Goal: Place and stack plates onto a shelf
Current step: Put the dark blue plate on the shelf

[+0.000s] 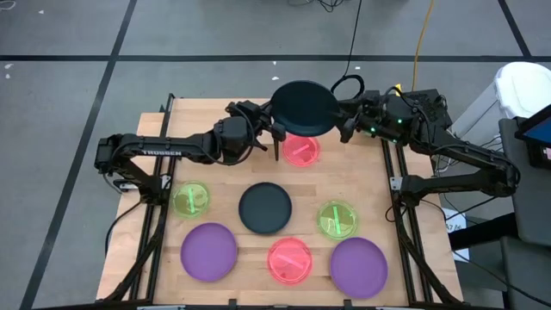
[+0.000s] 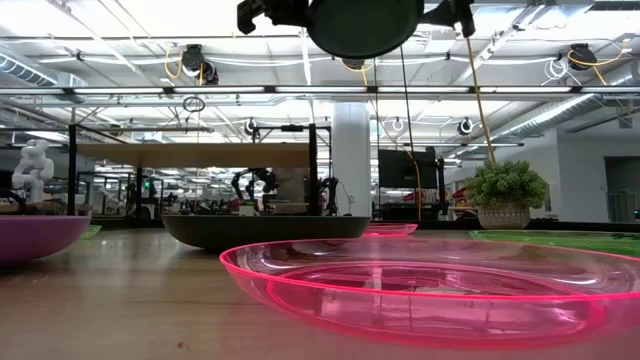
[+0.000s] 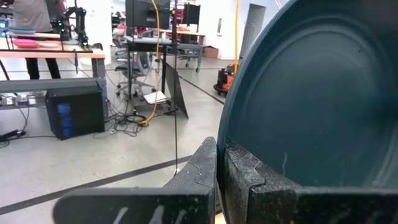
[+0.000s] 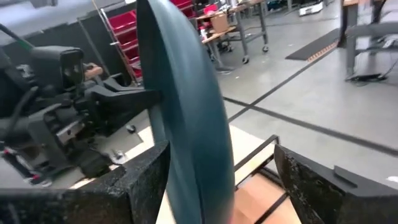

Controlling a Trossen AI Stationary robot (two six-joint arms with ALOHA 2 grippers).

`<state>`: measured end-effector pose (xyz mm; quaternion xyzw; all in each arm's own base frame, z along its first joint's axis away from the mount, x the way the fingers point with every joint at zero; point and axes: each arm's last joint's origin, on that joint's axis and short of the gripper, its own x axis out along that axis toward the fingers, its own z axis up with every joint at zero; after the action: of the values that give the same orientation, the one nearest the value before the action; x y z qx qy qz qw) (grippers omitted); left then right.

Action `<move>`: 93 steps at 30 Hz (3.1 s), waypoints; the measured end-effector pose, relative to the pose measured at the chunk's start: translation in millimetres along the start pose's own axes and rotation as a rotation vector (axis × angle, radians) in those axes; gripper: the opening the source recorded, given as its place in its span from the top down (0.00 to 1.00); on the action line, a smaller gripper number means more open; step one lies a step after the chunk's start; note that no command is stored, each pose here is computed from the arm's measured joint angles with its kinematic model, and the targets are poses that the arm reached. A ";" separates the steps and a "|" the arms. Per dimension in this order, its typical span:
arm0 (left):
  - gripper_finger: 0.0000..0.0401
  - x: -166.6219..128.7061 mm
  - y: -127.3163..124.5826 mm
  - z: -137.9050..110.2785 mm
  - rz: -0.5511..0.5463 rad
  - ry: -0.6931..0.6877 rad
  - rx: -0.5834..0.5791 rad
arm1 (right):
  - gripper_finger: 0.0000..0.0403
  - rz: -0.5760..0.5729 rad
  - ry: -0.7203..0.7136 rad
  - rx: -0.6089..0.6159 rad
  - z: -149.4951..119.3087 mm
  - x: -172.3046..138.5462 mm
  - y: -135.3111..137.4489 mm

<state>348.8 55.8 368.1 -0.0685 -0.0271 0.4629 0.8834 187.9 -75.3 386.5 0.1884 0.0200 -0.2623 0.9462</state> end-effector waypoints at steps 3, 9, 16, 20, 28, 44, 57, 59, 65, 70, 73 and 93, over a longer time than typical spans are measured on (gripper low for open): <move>0.98 0.6 1.7 -0.3 0.015 0.006 0.008 | 0.32 0.006 0.000 0.047 0.3 -0.7 0.2; 0.98 -7.4 15.8 11.8 0.052 0.029 0.041 | 0.31 0.029 0.010 0.085 0.2 -1.9 0.8; 0.98 -29.5 40.1 31.6 0.077 0.083 0.085 | 0.32 0.029 0.010 0.083 0.4 -2.3 0.8; 0.98 -42.4 54.4 40.9 0.118 0.101 0.057 | 0.32 0.028 0.013 0.082 0.1 -2.3 0.7; 0.98 -66.3 87.7 47.7 0.218 0.173 -0.084 | 0.32 0.064 0.033 0.082 -0.7 -2.2 1.6; 0.98 -91.9 135.5 15.9 0.584 0.397 -0.448 | 0.32 0.153 0.078 0.132 -1.9 -2.6 4.4; 0.98 -105.2 153.6 7.0 0.836 0.461 -0.687 | 0.32 0.167 0.087 0.104 -2.5 -2.7 4.6; 0.98 -106.4 155.1 6.7 0.866 0.442 -0.724 | 0.32 0.167 0.087 0.103 -2.4 -2.7 4.6; 0.98 -103.3 157.7 4.4 0.963 0.395 -0.901 | 0.32 0.168 0.086 0.102 -2.4 -2.7 4.7; 0.98 -93.3 155.9 -1.3 1.000 0.392 -0.907 | 0.32 0.168 0.084 0.090 -2.3 -2.7 4.7; 0.98 -84.8 152.9 -4.3 1.003 0.385 -0.963 | 0.32 0.168 0.084 0.087 -2.3 -2.7 4.7; 0.98 -81.4 177.8 -21.3 1.210 0.473 -0.965 | 0.32 0.166 0.088 0.104 -2.6 -2.7 4.6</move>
<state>160.1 86.8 322.3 -0.5410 0.0055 0.7712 0.3354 188.0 -69.4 386.0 0.2498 0.0323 -0.1751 0.9518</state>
